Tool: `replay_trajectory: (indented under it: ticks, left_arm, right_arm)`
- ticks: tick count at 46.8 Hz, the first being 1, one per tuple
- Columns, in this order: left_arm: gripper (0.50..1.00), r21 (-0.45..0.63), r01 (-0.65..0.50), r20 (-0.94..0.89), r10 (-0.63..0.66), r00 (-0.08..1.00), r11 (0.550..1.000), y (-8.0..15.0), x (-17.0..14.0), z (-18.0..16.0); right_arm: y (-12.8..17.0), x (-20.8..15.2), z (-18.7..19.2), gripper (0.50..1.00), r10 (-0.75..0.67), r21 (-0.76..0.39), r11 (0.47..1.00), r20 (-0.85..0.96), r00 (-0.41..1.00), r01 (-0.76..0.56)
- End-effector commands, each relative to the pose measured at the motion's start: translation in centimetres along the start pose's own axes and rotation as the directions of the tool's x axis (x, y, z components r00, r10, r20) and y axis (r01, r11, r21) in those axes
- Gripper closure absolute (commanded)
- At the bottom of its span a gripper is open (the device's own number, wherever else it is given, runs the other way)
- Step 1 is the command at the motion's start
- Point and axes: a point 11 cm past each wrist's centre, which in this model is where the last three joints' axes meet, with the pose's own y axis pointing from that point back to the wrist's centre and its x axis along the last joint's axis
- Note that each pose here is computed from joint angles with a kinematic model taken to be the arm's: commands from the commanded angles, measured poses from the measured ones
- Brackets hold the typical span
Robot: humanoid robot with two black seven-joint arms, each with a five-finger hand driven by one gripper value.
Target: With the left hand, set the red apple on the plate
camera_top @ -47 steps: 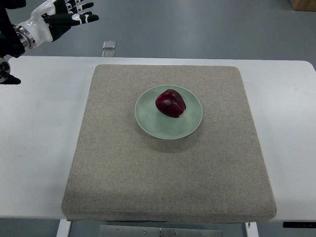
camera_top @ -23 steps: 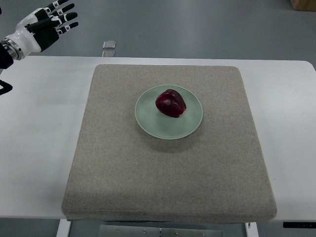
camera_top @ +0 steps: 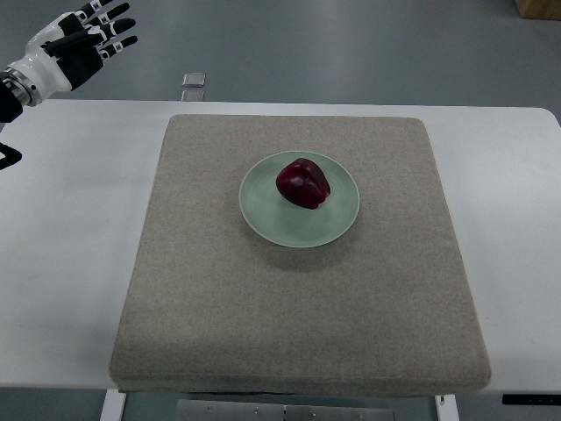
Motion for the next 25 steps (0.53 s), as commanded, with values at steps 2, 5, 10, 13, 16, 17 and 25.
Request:
replay_trajectory:
  ticks: [2,5,10,13,16,17,25]
  left_arm:
    - [0.504,-0.001,0.007,-0.007,-0.007,1.0,1.0,0.1,0.0,-0.1]
    - [0.504,0.002,0.009,-0.01,-0.009,1.0,1.0,0.1,0.0,-0.2]
    - [0.504,0.011,0.01,-0.017,-0.01,1.0,1.0,0.2,0.0,-0.8]
    - [0.504,0.014,0.012,-0.023,-0.011,1.0,1.0,0.1,-0.2,-1.1]
    - [0.504,0.019,0.012,-0.029,-0.012,1.0,1.0,0.1,-0.2,-1.3]
    - [0.504,0.023,0.013,-0.032,-0.012,0.999,1.0,0.1,-0.2,-1.4]
    - [0.504,0.044,0.015,-0.046,-0.013,0.999,0.999,0.2,-0.2,-2.2]
  right_arm:
    - [0.0,-0.1,0.0,0.572,-0.004,0.0,1.0,0.0,1.0,0.004]
    - [0.0,-0.3,0.0,0.572,-0.009,-0.002,1.0,0.0,1.0,0.009]
    - [0.0,-0.5,0.1,0.57,-0.018,-0.003,1.0,-0.001,1.0,0.018]
    - [0.0,-0.6,0.1,0.572,-0.02,-0.002,1.0,-0.002,1.0,0.02]
    - [0.0,-0.7,0.1,0.572,-0.024,-0.005,1.0,-0.001,1.0,0.024]
    - [0.0,-0.7,0.1,0.572,-0.023,-0.005,1.0,-0.001,1.0,0.023]
    - [0.0,-0.7,0.2,0.572,-0.023,-0.008,1.0,-0.001,1.0,0.023]
